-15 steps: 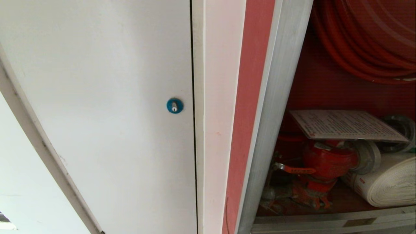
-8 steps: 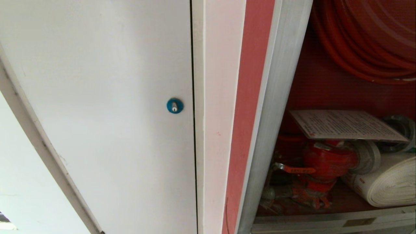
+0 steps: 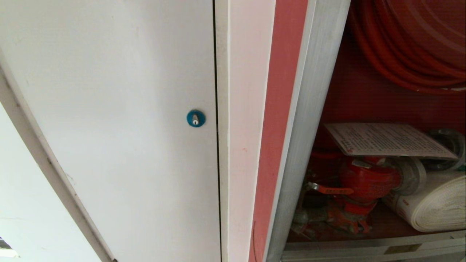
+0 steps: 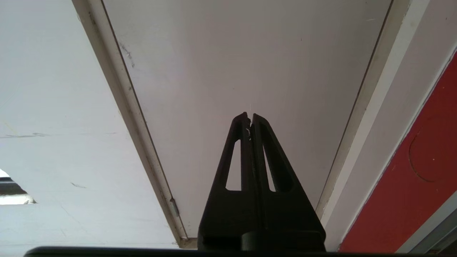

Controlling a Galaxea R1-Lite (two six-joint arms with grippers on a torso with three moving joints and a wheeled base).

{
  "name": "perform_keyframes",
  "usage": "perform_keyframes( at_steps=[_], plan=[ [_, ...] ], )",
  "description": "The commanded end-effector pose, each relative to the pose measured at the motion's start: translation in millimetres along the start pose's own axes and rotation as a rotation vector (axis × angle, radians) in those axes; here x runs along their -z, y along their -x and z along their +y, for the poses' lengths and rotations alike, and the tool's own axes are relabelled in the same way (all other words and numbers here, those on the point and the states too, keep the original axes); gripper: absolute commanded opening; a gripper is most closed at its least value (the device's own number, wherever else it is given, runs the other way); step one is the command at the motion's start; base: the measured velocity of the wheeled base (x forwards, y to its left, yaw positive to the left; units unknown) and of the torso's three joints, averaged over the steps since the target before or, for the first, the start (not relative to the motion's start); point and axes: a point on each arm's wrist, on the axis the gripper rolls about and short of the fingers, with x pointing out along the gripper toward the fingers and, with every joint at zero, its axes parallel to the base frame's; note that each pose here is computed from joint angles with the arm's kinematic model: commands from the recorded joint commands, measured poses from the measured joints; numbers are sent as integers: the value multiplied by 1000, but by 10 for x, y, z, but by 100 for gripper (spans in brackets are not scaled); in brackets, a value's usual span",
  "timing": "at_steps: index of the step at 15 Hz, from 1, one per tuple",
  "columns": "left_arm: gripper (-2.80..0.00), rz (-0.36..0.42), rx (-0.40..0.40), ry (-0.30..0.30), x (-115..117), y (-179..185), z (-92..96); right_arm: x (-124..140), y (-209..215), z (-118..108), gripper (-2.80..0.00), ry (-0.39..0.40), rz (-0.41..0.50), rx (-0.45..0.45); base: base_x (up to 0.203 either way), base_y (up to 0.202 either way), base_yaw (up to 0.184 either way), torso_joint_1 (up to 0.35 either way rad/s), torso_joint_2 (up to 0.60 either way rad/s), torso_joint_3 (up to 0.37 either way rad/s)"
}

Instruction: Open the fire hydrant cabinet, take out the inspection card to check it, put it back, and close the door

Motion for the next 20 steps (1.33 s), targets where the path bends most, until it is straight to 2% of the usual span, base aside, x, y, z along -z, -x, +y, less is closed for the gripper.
perform_keyframes(
  at_steps=[1,8,11,20],
  plan=[
    [-280,8,0,-1,20,-6,0,-28,19,45,-280,15,-22,41,0,0,0,0,0,0],
    [-280,8,0,0,20,-6,0,79,70,149,-280,59,-39,113,0,0,0,0,0,0],
    [-280,8,0,1,20,-6,0,241,104,137,-280,64,-13,69,0,0,0,0,0,0],
    [-280,8,-1,1,19,-6,0,793,215,6,-280,63,30,14,0,0,0,0,0,0]
  ],
)
